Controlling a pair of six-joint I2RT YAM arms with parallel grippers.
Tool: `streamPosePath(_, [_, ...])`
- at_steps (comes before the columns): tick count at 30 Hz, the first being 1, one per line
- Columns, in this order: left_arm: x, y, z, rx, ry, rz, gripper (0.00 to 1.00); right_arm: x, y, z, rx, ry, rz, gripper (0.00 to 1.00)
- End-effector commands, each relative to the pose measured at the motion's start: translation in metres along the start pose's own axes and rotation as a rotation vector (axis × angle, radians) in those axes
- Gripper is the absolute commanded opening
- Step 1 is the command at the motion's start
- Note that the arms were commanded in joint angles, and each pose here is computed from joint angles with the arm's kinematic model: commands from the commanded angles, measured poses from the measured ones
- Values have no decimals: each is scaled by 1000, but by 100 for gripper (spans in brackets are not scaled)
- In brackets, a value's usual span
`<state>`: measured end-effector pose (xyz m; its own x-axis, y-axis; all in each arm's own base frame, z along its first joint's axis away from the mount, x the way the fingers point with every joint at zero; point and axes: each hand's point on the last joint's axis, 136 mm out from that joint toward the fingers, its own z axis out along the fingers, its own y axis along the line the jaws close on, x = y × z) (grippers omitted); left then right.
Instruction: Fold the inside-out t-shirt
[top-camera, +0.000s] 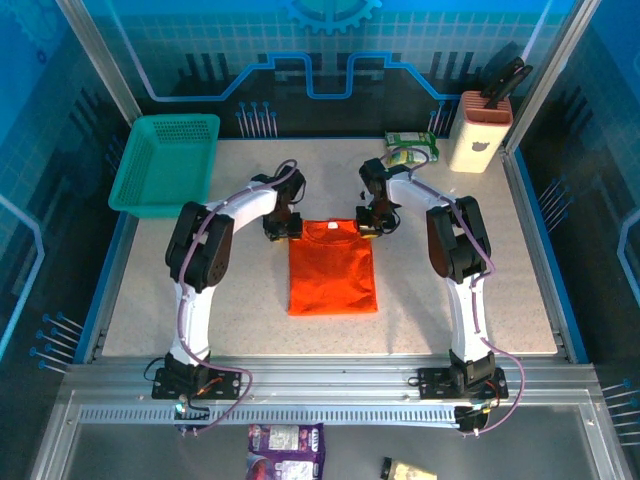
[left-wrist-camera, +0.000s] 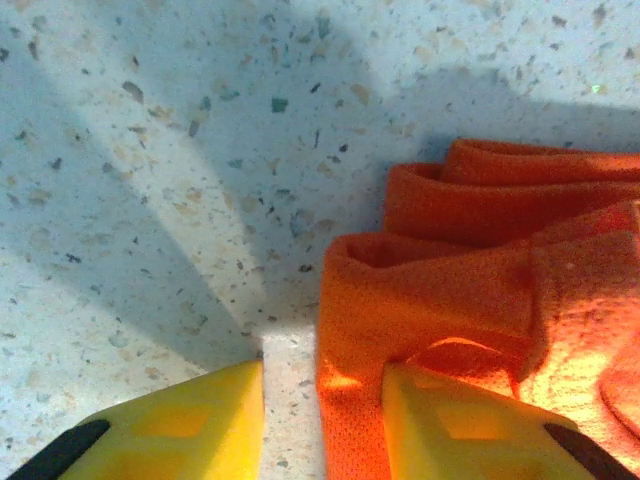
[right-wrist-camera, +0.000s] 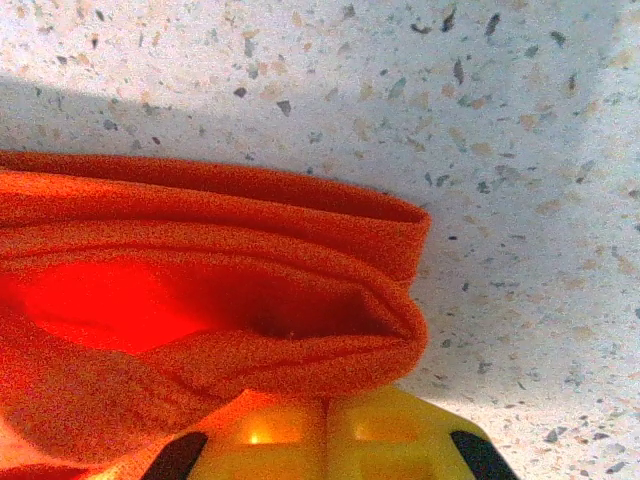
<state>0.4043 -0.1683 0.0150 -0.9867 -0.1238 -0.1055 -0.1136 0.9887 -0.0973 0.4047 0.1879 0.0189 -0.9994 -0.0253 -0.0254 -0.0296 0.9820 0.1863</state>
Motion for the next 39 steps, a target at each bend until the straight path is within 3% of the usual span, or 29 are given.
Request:
streamPosePath(1, [24,-32,29,27,74,63,34,20,-13,14,37,84,11,0])
streamPosePath(8, [29,-44,31,15,62,79,19,20,-13,14,36,86,12,0])
streamPosePath(17, [13,-33,12,-28,-26,66,0,19,-14,13,41,84,11,0])
streamPosePath(25, [-5,-22,-30,77,-143,-2,0,4,-11,-11,28,-33,-21,0])
streamPosePath(30, [-12,-22,-41,168,-147,-37,0,-7,-14,-33,21,-104,-18,0])
streamPosePath(37, [-12,-46,-49,356,-114,-51,0,-9,-19,-38,13,-108,-10,0])
streamPosePath(39, [-10,-53,-48,400,-93,-50,5,-7,-19,-34,9,-97,-7,0])
